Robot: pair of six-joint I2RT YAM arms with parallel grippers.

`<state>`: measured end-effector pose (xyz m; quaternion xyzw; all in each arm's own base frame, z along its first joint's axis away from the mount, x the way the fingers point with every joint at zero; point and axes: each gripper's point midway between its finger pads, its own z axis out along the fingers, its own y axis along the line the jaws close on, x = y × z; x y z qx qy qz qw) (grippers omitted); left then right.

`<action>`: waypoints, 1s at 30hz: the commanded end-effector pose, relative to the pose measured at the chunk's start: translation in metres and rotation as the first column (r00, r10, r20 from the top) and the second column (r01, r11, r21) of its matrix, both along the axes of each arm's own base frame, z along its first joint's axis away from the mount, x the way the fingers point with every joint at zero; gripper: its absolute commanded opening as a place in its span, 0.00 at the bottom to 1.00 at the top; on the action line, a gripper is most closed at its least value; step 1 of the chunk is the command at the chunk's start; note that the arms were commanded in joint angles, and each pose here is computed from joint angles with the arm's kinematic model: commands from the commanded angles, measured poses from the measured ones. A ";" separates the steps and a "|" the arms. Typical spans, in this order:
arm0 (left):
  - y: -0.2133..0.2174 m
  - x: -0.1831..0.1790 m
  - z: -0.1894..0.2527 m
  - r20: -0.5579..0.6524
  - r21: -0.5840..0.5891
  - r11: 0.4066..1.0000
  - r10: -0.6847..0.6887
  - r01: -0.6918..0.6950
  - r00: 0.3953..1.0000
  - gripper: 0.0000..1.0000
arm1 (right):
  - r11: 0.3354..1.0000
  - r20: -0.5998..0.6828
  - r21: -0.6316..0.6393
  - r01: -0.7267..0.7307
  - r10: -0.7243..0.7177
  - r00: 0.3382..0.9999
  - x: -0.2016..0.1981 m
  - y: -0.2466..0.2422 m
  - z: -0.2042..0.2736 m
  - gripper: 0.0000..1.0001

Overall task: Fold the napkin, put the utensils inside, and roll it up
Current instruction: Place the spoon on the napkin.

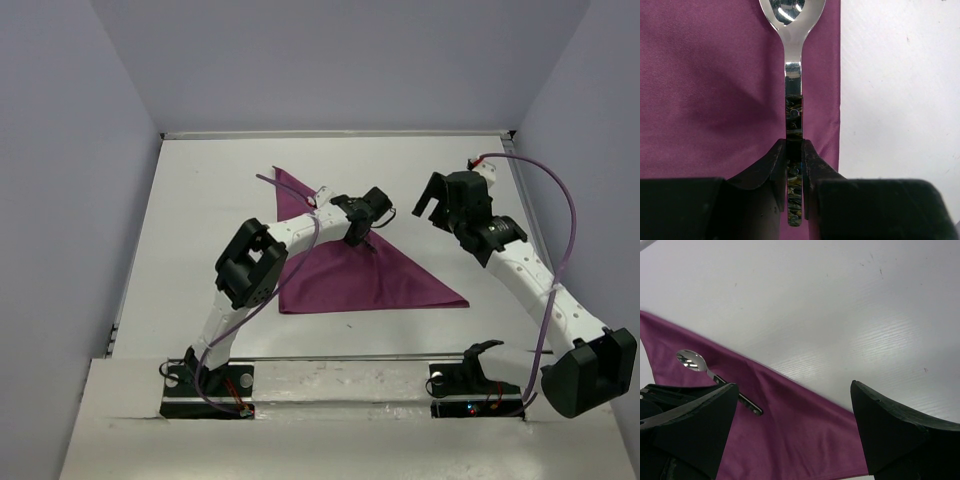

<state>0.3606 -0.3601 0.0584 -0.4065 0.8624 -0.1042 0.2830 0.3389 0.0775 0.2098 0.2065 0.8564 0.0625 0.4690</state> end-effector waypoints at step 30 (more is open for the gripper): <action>-0.002 0.018 0.000 0.010 0.013 0.999 0.034 -0.034 0.999 0.39 | 1.000 0.009 -0.013 -0.005 0.005 1.000 -0.005 -0.007 0.001 1.00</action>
